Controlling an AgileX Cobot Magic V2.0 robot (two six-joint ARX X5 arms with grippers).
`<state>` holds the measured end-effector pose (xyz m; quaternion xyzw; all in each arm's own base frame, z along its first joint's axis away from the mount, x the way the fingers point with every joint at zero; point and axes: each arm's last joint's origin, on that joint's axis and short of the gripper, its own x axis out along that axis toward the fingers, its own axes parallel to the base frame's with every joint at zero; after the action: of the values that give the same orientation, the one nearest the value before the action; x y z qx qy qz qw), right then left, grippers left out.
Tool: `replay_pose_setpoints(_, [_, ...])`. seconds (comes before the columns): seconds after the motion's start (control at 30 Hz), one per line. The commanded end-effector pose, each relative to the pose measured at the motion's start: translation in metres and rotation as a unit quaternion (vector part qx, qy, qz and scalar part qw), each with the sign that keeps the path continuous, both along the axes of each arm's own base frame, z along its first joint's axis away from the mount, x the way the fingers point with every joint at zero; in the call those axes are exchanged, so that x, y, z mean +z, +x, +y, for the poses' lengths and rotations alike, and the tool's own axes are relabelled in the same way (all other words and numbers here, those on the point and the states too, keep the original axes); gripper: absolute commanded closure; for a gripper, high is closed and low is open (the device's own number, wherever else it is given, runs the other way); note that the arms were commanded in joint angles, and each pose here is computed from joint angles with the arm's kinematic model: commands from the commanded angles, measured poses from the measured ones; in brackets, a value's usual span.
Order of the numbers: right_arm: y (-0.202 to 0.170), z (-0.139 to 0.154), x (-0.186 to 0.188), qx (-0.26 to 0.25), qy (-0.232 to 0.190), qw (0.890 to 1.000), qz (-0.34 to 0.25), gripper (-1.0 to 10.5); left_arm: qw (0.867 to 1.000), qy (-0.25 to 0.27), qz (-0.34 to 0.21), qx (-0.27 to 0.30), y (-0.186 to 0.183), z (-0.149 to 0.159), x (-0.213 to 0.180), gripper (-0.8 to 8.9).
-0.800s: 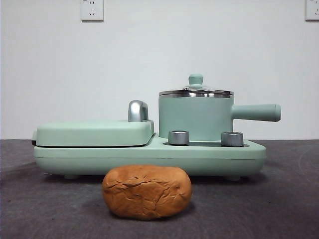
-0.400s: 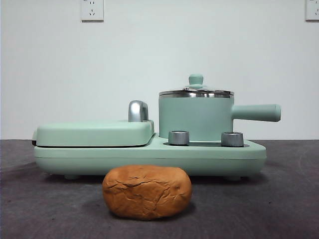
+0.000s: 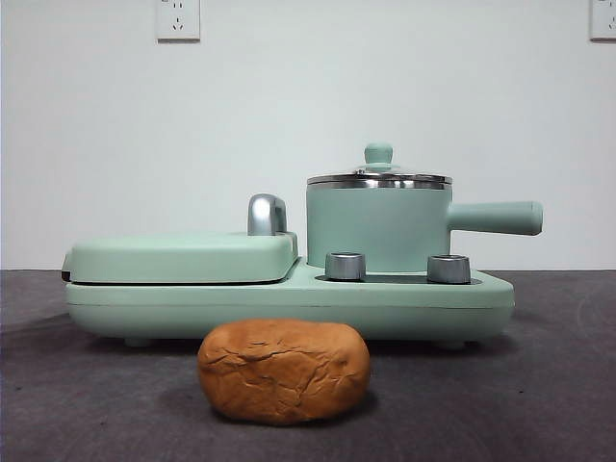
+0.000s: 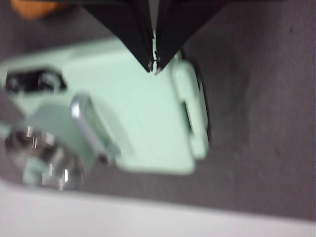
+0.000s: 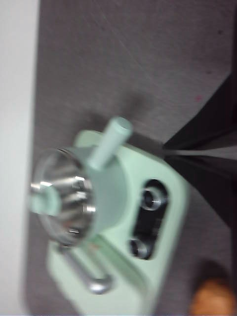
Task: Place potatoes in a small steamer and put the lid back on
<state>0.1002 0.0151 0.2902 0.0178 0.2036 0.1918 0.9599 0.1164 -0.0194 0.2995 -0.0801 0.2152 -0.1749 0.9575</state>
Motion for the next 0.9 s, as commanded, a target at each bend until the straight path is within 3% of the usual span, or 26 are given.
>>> replay_pose_setpoints(0.03, [0.003, 0.003, 0.004, 0.045, -0.066, 0.997, -0.009, 9.3, 0.996, 0.068, -0.006, -0.053, 0.006, -0.004, 0.004, 8.04])
replay_pose_setpoints(0.17, [0.007, 0.010, 0.003, 0.090, -0.087, 0.992, -0.006, 9.3, 0.985, 0.130, 0.005, -0.114, 0.010, -0.011, 0.002, 8.05])
replay_pose_setpoints(0.37, [0.009, 0.024, -0.002, 0.171, -0.128, 0.977, -0.007, 9.3, 0.968, 0.174, -0.017, -0.180, 0.008, -0.022, 0.006, 8.05])
replay_pose_setpoints(0.47, [0.008, 0.029, -0.003, 0.205, -0.150, 0.967, -0.021, 9.1, 0.963, 0.173, -0.028, -0.203, 0.006, -0.027, 0.008, 7.72])
replay_pose_setpoints(0.63, [0.006, 0.033, -0.003, 0.230, -0.163, 0.959, -0.033, 7.0, 0.958, 0.166, -0.042, -0.230, 0.004, -0.032, 0.010, 6.04])
replay_pose_setpoints(0.9, [0.006, 0.033, -0.003, 0.230, -0.161, 0.959, -0.032, 6.8, 0.955, 0.153, -0.093, -0.236, 0.007, -0.039, 0.018, 5.91])
